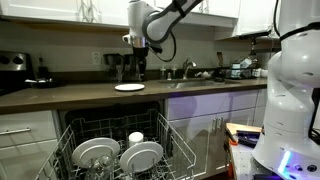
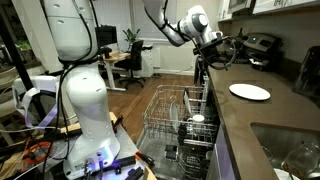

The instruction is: Place the white plate in the dishwasher

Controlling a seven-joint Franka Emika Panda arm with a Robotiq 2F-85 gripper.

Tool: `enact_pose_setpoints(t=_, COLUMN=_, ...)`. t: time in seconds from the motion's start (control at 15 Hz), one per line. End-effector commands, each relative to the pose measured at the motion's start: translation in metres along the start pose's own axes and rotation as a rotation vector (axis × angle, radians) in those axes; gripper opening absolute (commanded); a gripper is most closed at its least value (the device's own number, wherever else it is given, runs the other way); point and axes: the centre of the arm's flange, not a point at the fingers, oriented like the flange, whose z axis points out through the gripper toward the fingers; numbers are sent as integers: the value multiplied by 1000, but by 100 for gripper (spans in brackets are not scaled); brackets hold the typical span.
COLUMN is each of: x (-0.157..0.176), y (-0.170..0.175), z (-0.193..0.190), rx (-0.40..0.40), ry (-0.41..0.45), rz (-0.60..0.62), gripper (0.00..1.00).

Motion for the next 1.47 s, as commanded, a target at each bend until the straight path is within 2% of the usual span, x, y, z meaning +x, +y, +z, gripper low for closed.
enact_pose_setpoints(t=0.0, x=27, y=-8, z=21, rx=-26, ry=-12, rz=-9, gripper=100)
enact_pose_setpoints(t=0.13, x=41, y=-14, z=35, rx=-75, ry=-36, rz=-12, gripper=100)
enact_pose_setpoints(t=0.4, x=61, y=-21, z=59, rx=-237, ry=-75, rz=-27, gripper=100)
enact_pose_setpoints(t=0.53, x=67, y=-22, z=69, rx=-276, ry=-79, rz=-22, gripper=100)
enact_pose_setpoints(t=0.67, x=71, y=-23, z=78, rx=-298, ry=-92, rz=-3, gripper=100)
enact_pose_setpoints(t=0.73, x=60, y=-26, z=70, rx=-253, ry=-69, rz=-25, gripper=100)
enact_pose_setpoints(t=1.07, x=66, y=-27, z=80, rx=-266, ry=-67, rz=-6, gripper=100)
enact_pose_setpoints(t=1.4, x=67, y=-35, z=91, rx=-314, ry=-62, rz=12, gripper=100)
